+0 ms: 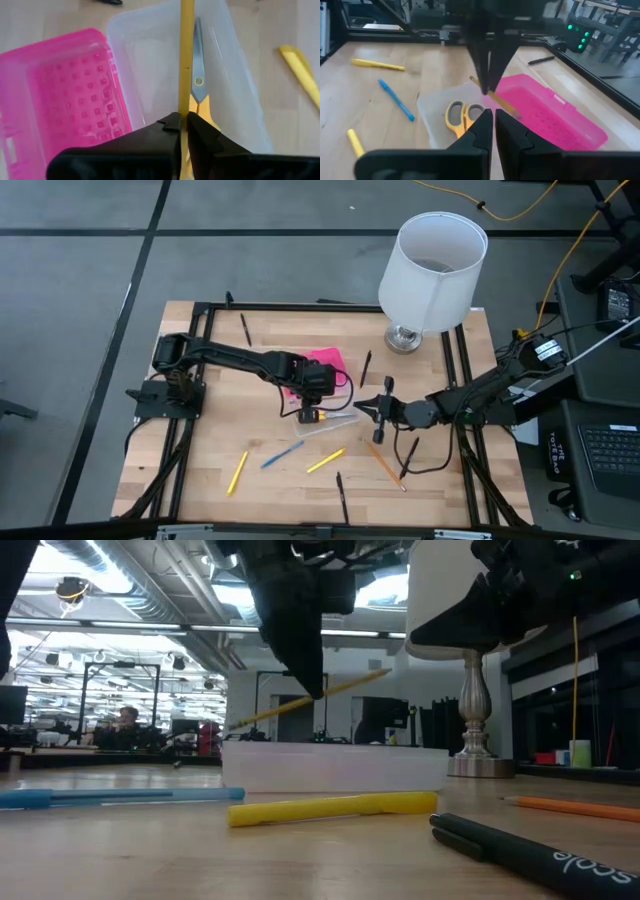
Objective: Pick & place school supplies into a supply box
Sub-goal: Put the yellow pencil into the pink supply box, then put the black pen into the pink supply box
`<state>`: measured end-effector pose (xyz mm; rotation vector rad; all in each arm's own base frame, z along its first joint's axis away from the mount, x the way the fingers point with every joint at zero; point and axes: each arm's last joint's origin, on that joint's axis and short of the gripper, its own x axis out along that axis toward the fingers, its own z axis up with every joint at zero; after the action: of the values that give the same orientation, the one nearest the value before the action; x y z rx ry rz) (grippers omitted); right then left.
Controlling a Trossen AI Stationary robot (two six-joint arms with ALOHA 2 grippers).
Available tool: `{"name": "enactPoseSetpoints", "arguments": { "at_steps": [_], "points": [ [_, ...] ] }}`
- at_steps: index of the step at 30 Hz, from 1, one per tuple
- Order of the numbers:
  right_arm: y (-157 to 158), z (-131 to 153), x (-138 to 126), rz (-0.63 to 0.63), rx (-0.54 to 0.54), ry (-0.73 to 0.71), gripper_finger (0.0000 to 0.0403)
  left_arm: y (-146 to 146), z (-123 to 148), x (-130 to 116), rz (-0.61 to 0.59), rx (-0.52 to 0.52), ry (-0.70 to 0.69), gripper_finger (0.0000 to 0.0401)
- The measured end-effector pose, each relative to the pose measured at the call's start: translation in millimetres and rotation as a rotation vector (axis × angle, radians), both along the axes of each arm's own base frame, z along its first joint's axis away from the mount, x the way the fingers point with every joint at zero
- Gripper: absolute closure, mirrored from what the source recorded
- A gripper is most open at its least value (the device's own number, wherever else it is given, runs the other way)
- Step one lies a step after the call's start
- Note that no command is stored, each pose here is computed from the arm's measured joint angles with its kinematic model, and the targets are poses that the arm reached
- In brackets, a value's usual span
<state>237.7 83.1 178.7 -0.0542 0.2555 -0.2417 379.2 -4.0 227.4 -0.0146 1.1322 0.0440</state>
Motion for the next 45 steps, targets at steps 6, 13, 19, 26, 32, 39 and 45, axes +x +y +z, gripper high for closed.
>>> {"name": "enactPoseSetpoints", "arguments": {
  "at_steps": [6,13,19,26,32,39,45],
  "points": [
    [-1.8,-0.2,0.5,-0.01,0.01,0.0,0.0377,-0.1,-8.7,5.4,-0.052,0.025,0.001,0.0384],
    [-2.1,-3.6,-0.3,-0.011,-0.003,0.032,0.0377,-0.3,-6.7,11.4,-0.077,0.038,-0.061,0.0382],
    [-2.4,-5.4,-0.8,-0.015,0.002,0.048,0.0377,-0.3,-9.7,10.1,-0.077,0.037,-0.053,0.0381],
    [-2.4,-5.8,-1.0,-0.015,0.0,0.052,0.0377,-1.3,-10.2,9.7,-0.057,0.026,-0.048,0.0381],
    [-2.4,-5.8,-1.0,-0.015,0.0,0.052,0.0377,-5.0,-10.4,9.7,-0.066,0.025,-0.048,0.0369],
    [-2.4,-5.8,-1.0,-0.015,0.0,0.052,0.0377,-10.2,-11.0,9.6,-0.063,0.017,-0.046,0.0353],
    [-2.4,-5.8,-0.9,-0.015,0.001,0.051,0.0377,-12.6,-11.2,9.3,-0.07,0.018,-0.043,0.0344]
  ]
}}
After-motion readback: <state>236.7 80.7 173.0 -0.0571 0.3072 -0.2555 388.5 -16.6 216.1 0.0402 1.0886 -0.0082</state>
